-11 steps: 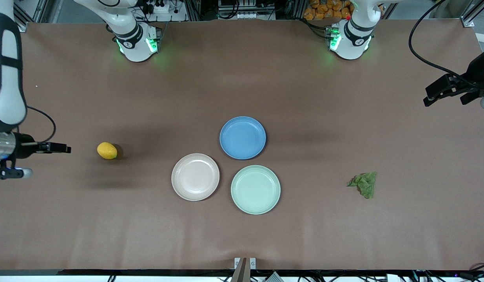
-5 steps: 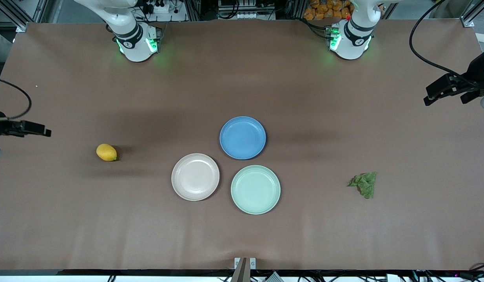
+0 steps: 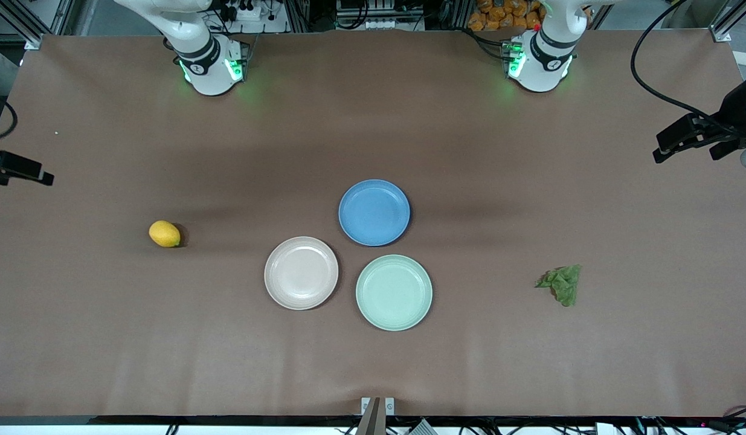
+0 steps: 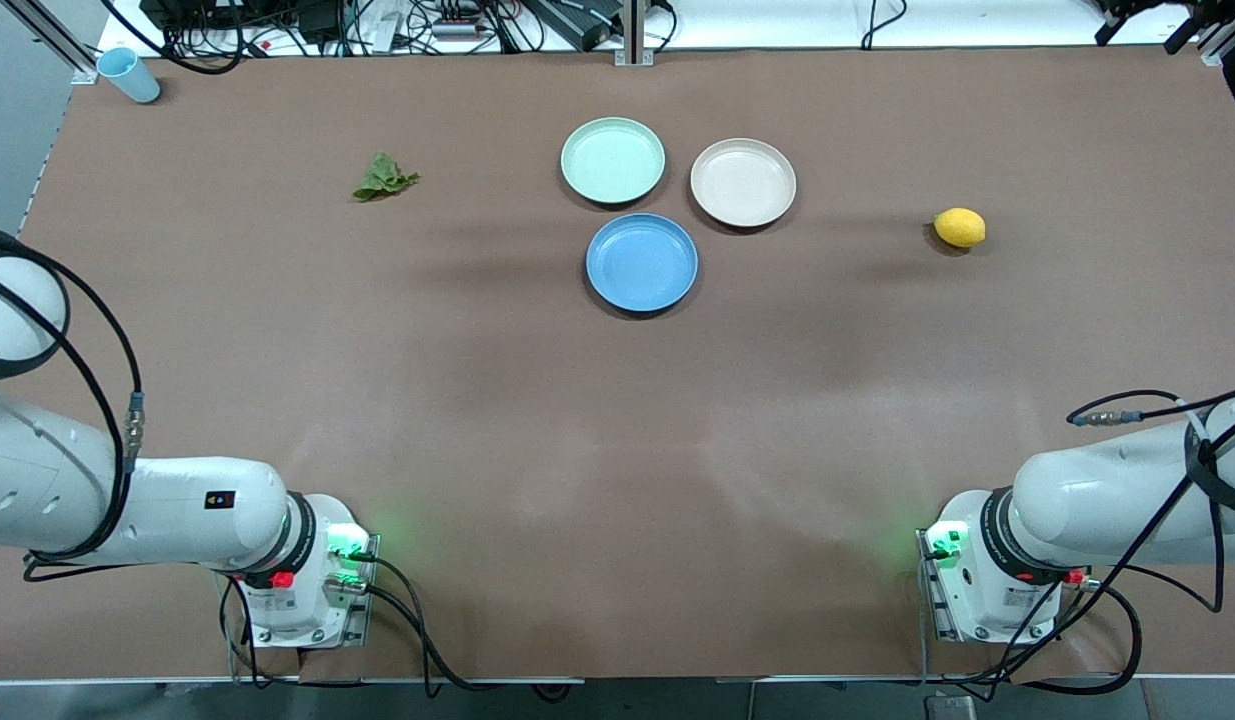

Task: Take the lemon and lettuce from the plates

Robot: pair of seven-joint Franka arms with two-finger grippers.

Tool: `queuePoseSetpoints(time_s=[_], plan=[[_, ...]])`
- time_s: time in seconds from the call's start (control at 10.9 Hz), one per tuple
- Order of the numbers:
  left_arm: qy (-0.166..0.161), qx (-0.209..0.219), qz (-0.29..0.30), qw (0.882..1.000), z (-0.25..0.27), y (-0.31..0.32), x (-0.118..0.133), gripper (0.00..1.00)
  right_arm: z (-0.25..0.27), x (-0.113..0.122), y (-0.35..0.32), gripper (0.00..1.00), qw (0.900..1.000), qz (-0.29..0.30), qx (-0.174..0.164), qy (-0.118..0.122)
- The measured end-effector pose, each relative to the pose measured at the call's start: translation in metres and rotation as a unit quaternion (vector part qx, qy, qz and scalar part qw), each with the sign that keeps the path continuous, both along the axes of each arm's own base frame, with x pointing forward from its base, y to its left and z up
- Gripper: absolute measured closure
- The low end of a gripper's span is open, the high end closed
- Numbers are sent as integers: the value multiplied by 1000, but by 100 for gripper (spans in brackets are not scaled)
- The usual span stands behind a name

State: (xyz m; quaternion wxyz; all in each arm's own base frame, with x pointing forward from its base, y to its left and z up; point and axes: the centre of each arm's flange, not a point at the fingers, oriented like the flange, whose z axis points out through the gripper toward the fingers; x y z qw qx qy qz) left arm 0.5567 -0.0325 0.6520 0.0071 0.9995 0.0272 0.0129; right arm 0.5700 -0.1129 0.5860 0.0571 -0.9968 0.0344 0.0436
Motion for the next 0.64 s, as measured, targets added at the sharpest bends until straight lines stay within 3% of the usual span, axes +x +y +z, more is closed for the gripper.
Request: queuePoseSetpoints(time_s=[0.27, 0.64], plan=[[0, 0, 0, 1000, 0, 0, 0, 0, 28, 0, 43, 0, 1000, -15, -4, -9], [0, 0, 0, 1000, 0, -1, 0, 0, 23, 8, 54, 0, 1000, -14, -6, -27]])
